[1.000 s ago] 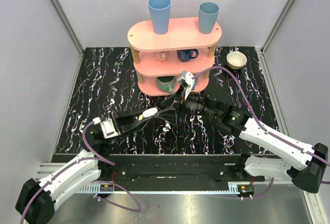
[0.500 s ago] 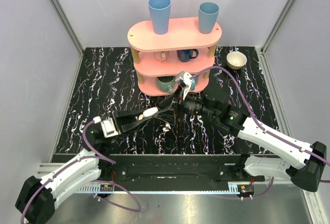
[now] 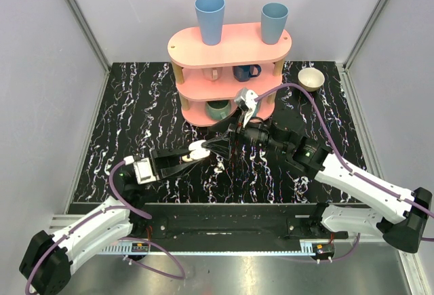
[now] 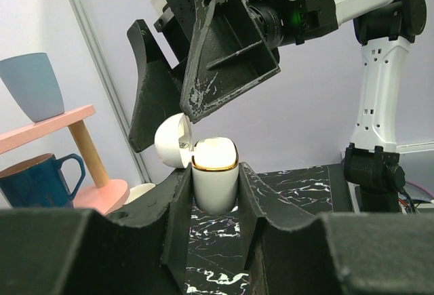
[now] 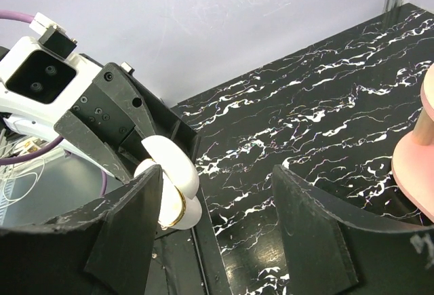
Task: Insert the wireless bluetooth earbuds into the charging case
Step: Open the charging case, then pick up the right earbud from the center of the board.
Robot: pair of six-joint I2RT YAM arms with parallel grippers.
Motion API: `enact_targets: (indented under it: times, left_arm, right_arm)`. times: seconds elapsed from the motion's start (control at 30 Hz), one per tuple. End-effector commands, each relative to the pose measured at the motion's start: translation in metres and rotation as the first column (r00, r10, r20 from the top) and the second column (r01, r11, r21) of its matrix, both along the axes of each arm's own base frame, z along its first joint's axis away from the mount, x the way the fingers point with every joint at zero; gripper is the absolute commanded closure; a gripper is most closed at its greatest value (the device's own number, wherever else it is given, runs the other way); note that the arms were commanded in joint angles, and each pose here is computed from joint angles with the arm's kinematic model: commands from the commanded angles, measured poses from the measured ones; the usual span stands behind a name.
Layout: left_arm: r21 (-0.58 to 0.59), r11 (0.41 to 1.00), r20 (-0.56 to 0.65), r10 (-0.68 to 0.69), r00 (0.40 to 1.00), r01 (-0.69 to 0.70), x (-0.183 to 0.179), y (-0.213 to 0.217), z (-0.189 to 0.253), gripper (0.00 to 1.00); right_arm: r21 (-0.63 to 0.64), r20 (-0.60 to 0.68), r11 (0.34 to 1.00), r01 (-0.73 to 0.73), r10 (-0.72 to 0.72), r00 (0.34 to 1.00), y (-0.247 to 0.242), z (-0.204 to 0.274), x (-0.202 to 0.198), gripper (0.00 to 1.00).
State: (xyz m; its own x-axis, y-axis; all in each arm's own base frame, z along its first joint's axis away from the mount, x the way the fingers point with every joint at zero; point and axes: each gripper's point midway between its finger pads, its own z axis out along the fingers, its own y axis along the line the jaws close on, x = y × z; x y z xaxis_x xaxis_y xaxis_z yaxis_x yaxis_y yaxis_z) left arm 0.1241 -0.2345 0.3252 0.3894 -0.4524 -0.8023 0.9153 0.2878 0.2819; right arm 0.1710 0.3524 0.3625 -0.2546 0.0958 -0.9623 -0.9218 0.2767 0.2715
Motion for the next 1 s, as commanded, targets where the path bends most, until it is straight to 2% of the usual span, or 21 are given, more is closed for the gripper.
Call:
enact_targets:
  times: [0.0, 0.4, 0.73, 0.83, 0.9, 0.93, 0.97]
  left_arm:
    - [-0.032, 0.999, 0.097, -0.031, 0.995, 0.035, -0.017, 0.004, 0.018, 1.00]
    - [-0.056, 0.998, 0.060, 0.032, 0.998, -0.028, -0.004, 0.008, 0.018, 1.00]
    - [-0.065, 0.996, 0.037, 0.058, 0.998, -0.055, 0.002, 0.009, 0.018, 1.00]
    - [-0.069, 0.995, 0.034, 0.073, 0.997, -0.070, 0.004, 0.010, 0.017, 1.00]
    - [-0.066, 0.995, 0.035, 0.083, 0.996, -0.080, 0.005, 0.011, 0.016, 1.00]
    - [-0.065, 0.994, 0.029, 0.094, 0.995, -0.091, 0.007, 0.011, 0.015, 1.00]
    - [-0.068, 0.993, 0.035, 0.099, 0.994, -0.097, 0.006, 0.013, 0.016, 1.00]
  right_arm:
    - [0.060, 0.066, 0.997, 0.048, -0.052, 0.996, -0.004, 0.030, 0.009, 0.28]
    - [0.096, 0.120, 0.995, -0.009, -0.003, 0.993, -0.010, 0.044, -0.006, 0.26]
    - [0.120, 0.138, 0.993, 0.005, -0.021, 0.990, -0.016, 0.049, -0.007, 0.26]
    - [0.138, 0.140, 0.989, 0.047, -0.067, 0.988, -0.023, 0.051, -0.003, 0.27]
    - [0.212, 0.100, 0.960, 0.181, -0.205, 0.974, -0.041, 0.059, 0.012, 0.27]
    - [0.253, 0.078, 0.937, 0.242, -0.269, 0.960, -0.048, 0.053, 0.021, 0.27]
    - [0.303, -0.021, 0.856, 0.419, -0.433, 0.901, -0.073, 0.056, 0.044, 0.27]
